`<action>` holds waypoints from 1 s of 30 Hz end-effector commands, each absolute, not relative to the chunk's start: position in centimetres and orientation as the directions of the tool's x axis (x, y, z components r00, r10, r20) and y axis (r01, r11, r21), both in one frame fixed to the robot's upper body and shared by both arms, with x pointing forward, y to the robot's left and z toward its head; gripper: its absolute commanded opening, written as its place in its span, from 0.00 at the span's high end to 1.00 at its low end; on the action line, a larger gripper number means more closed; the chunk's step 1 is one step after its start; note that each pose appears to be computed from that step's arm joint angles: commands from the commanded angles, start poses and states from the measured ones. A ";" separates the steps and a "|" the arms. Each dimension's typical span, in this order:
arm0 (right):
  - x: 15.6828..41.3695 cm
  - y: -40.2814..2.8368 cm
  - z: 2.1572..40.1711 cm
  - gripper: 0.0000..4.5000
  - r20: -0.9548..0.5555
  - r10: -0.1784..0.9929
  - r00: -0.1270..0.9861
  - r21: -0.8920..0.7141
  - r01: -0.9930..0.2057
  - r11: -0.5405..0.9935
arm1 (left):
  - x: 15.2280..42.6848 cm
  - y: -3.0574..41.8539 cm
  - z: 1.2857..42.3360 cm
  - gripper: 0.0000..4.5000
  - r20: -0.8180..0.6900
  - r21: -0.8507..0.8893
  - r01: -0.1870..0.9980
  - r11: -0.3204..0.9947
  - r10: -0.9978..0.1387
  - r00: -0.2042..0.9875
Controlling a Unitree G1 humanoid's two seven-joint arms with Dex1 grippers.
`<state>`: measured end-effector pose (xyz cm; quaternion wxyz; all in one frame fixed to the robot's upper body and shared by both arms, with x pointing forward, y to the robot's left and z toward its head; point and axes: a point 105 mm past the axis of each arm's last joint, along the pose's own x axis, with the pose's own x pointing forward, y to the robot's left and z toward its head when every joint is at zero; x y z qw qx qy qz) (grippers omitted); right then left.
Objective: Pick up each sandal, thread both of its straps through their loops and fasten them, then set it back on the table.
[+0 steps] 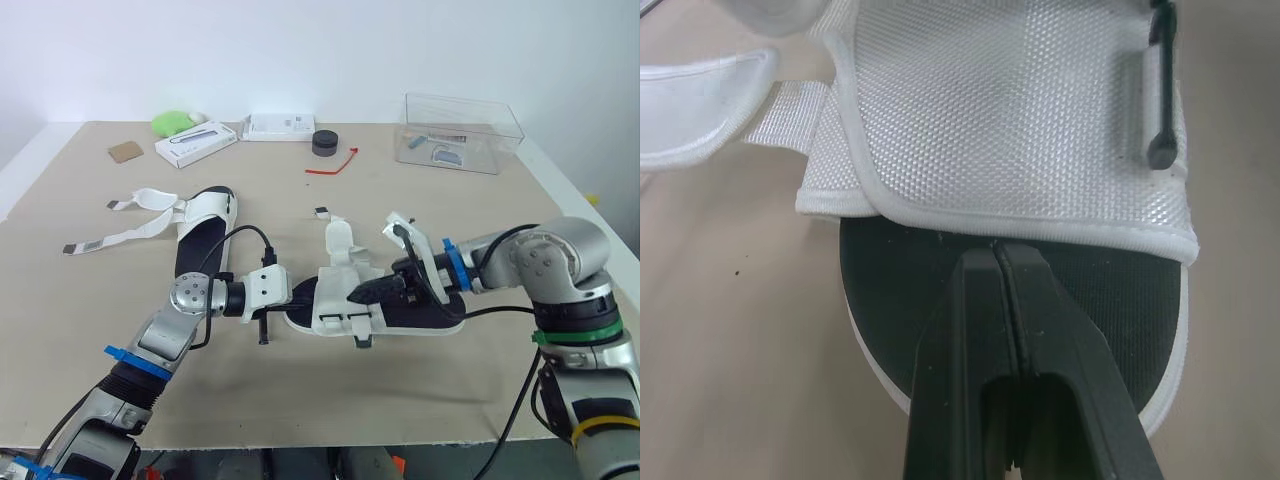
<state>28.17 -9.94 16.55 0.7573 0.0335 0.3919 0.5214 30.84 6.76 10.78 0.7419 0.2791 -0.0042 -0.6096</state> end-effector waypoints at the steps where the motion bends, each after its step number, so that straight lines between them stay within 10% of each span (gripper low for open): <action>1: 27.7 -10.0 17.0 0.99 -0.548 0.817 0.177 0.423 -0.785 0.453 | 30.5 7.5 8.6 1.00 -0.417 0.366 0.927 0.079 -0.877 0.239; 8: 26.7 -9.9 17.1 0.99 -0.517 0.834 0.191 0.393 -0.813 0.430 | 30.5 7.4 8.5 1.00 -0.420 0.364 0.929 0.071 -0.877 0.231; 20: 22.8 -13.0 21.2 0.01 -0.407 0.913 -0.013 0.516 -0.829 0.218 | 30.5 7.2 8.6 1.00 -0.423 0.365 0.929 0.057 -0.879 0.219; 30: 24.1 -12.6 15.3 0.01 -0.475 0.869 0.137 0.503 -0.768 0.396 | 30.6 6.9 8.6 1.00 -0.422 0.363 0.931 0.044 -0.883 0.206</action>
